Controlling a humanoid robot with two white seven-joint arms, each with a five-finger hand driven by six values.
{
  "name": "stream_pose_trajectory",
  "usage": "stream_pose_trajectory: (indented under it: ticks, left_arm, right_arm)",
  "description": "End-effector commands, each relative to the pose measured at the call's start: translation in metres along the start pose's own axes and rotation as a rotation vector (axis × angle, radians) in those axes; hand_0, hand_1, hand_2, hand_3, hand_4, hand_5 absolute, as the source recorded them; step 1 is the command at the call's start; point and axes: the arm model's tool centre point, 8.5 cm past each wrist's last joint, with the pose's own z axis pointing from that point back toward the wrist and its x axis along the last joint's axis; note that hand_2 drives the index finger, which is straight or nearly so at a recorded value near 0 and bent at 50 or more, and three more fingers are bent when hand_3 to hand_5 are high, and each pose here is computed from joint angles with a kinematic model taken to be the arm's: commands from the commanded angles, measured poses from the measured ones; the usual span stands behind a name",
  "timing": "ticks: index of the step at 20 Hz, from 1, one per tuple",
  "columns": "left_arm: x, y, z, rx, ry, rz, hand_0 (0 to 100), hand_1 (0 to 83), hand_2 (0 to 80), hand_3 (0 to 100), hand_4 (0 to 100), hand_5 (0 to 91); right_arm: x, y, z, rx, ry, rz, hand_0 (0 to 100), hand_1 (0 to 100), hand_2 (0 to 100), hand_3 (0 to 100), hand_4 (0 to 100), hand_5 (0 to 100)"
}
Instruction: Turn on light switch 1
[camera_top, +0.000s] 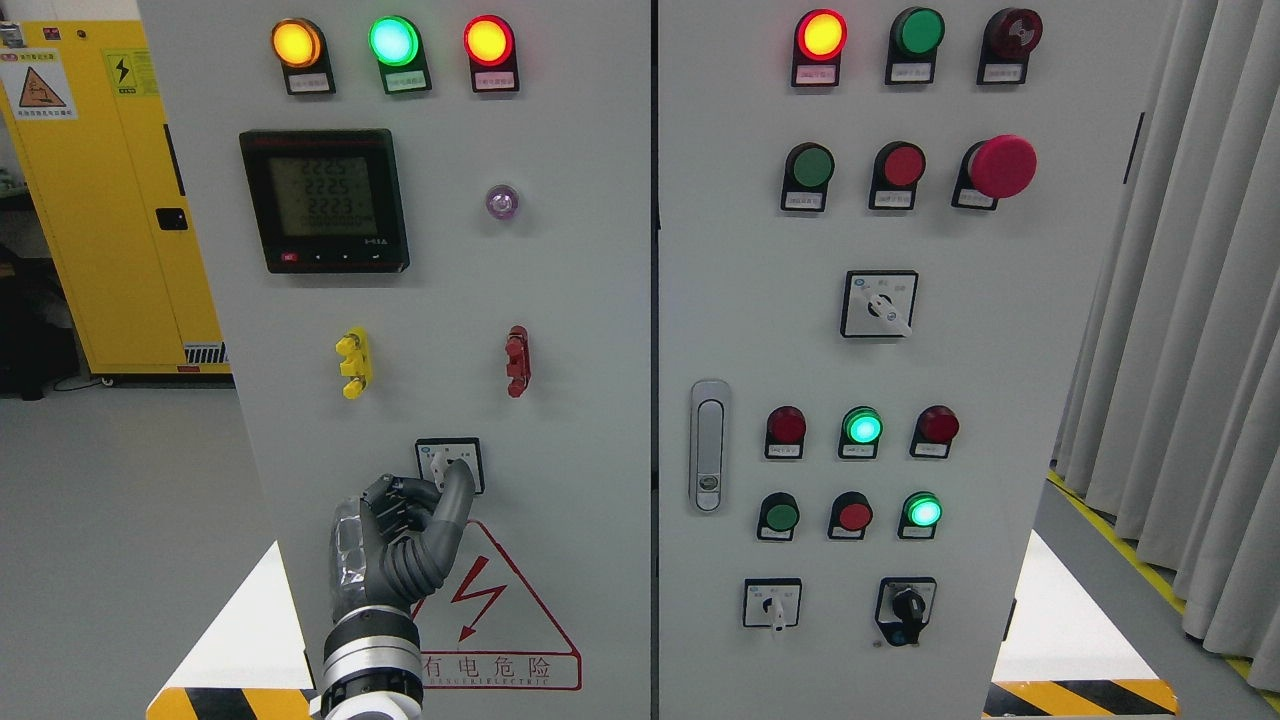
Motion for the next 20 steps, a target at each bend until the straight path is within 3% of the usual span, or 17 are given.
stream_pose_trajectory:
  ticks: [1, 20]
  left_arm:
    - [-0.0006, -0.0003, -0.0003, -0.001, 0.001, 0.0, 40, 61.6, 66.5, 94, 81, 81.4]
    - [0.0009, -0.0012, -0.0009, -0.003, -0.002, 0.0, 40, 59.6, 64.4, 94, 81, 81.2]
  right_arm:
    - [0.0001, 0.0001, 0.0, 0.001, -0.001, 0.0, 0, 50, 4, 0, 0, 0]
    - [0.0001, -0.0001, 0.0, -0.001, -0.001, 0.0, 0, 50, 4, 0, 0, 0]
